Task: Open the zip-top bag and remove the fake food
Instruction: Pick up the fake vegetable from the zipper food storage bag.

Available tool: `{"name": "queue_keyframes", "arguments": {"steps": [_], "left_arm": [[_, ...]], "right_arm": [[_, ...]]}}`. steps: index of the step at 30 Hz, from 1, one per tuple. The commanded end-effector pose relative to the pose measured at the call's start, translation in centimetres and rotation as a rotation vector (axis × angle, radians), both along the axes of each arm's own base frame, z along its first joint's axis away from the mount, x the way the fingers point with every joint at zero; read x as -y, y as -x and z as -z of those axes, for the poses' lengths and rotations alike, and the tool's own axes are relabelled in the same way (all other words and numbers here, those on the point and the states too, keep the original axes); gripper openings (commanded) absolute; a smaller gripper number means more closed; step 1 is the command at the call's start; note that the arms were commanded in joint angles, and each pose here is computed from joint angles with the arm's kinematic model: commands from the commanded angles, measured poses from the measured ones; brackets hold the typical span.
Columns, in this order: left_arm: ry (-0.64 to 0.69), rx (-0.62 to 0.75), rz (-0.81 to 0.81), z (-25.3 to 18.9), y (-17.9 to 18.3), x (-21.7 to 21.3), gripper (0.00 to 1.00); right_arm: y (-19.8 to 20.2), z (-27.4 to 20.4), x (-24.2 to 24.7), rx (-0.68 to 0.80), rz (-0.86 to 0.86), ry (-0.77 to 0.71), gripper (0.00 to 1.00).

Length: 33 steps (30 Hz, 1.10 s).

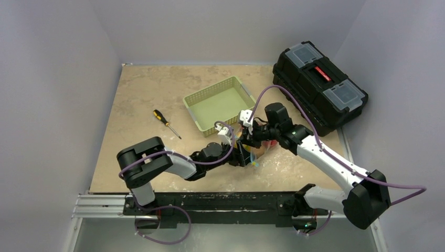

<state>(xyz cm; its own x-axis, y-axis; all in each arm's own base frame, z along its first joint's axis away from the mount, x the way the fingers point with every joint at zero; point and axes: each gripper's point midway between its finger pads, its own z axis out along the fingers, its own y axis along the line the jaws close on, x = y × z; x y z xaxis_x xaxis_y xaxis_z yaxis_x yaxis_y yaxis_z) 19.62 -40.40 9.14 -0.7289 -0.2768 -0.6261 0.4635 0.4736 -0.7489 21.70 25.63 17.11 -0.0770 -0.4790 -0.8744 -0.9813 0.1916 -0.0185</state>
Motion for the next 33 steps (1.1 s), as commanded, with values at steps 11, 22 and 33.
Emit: {"name": "queue_keyframes", "arguments": {"steps": [11,22,33], "left_arm": [[-0.007,-0.045,0.046,1.7,0.9,1.5,0.62],[-0.003,0.002,0.052,0.1,1.3,0.5,0.02],[-0.012,0.036,0.027,-0.6,1.6,-1.5,0.00]], "right_arm": [[-0.6,-0.6,-0.3,0.035,0.008,-0.027,0.00],[-0.8,-0.7,-0.1,0.042,0.016,-0.024,0.00],[-1.1,-0.5,0.2,0.044,0.027,-0.019,0.00]]}}
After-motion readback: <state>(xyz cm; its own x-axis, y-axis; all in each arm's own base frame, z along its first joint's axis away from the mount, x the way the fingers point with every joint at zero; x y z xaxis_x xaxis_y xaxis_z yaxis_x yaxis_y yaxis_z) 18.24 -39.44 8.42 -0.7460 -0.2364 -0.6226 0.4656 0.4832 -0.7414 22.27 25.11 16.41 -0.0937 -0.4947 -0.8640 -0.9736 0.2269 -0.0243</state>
